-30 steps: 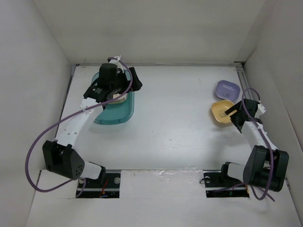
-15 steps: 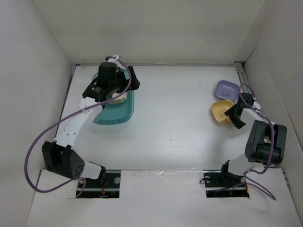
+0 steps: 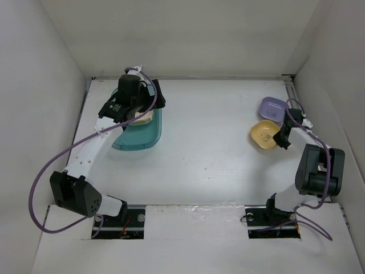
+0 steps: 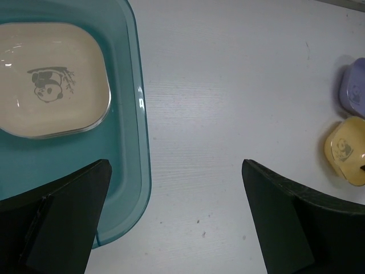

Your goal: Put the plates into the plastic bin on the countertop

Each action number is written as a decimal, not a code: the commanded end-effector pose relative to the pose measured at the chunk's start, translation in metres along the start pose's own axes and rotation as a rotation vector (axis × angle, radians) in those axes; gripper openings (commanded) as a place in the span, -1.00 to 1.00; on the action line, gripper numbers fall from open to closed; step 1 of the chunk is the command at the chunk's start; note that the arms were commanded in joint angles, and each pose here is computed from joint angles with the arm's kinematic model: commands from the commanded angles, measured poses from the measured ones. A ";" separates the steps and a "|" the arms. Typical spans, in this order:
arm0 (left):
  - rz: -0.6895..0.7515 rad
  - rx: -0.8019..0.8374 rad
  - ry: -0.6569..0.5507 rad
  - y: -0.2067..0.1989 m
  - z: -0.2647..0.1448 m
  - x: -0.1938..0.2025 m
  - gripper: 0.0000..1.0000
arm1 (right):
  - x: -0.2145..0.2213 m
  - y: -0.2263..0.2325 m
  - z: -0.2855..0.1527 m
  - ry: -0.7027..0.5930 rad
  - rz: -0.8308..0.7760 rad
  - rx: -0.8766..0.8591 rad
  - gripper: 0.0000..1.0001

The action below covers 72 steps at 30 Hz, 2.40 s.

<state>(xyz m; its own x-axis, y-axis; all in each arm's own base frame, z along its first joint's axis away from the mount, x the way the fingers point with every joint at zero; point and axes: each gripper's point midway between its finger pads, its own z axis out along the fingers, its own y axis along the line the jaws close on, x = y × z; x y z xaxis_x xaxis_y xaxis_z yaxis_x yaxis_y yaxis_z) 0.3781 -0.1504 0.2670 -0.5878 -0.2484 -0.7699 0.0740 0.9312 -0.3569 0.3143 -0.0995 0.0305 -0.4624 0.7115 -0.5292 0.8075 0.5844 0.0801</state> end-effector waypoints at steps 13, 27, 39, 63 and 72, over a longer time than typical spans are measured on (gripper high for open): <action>-0.004 0.176 -0.001 -0.035 -0.012 -0.010 0.99 | 0.028 0.056 -0.075 -0.074 -0.167 -0.298 -1.00; 0.043 0.287 0.141 -0.069 0.020 0.031 0.97 | 0.063 0.247 -0.253 -0.150 -0.557 -0.788 -1.00; 0.039 0.141 0.182 -0.041 0.045 0.046 -0.41 | 0.098 0.297 -0.312 -0.129 -0.611 -0.968 -1.00; -0.073 -0.209 -0.026 0.125 0.067 -0.071 -1.00 | 0.070 0.268 -0.262 -0.108 -0.584 -1.057 0.80; -0.113 -0.342 0.054 0.193 0.106 -0.049 -1.00 | 0.057 0.243 -0.218 -0.093 -0.589 -1.015 0.80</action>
<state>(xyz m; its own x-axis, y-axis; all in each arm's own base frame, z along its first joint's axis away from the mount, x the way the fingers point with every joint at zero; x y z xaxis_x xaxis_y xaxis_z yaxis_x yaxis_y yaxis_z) 0.5044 0.0079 0.1721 -0.6368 -0.3762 -0.6730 -0.2575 0.9265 -0.2743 0.3916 0.1679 0.1718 -0.6860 0.2119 -0.6961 -0.1182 0.9115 0.3940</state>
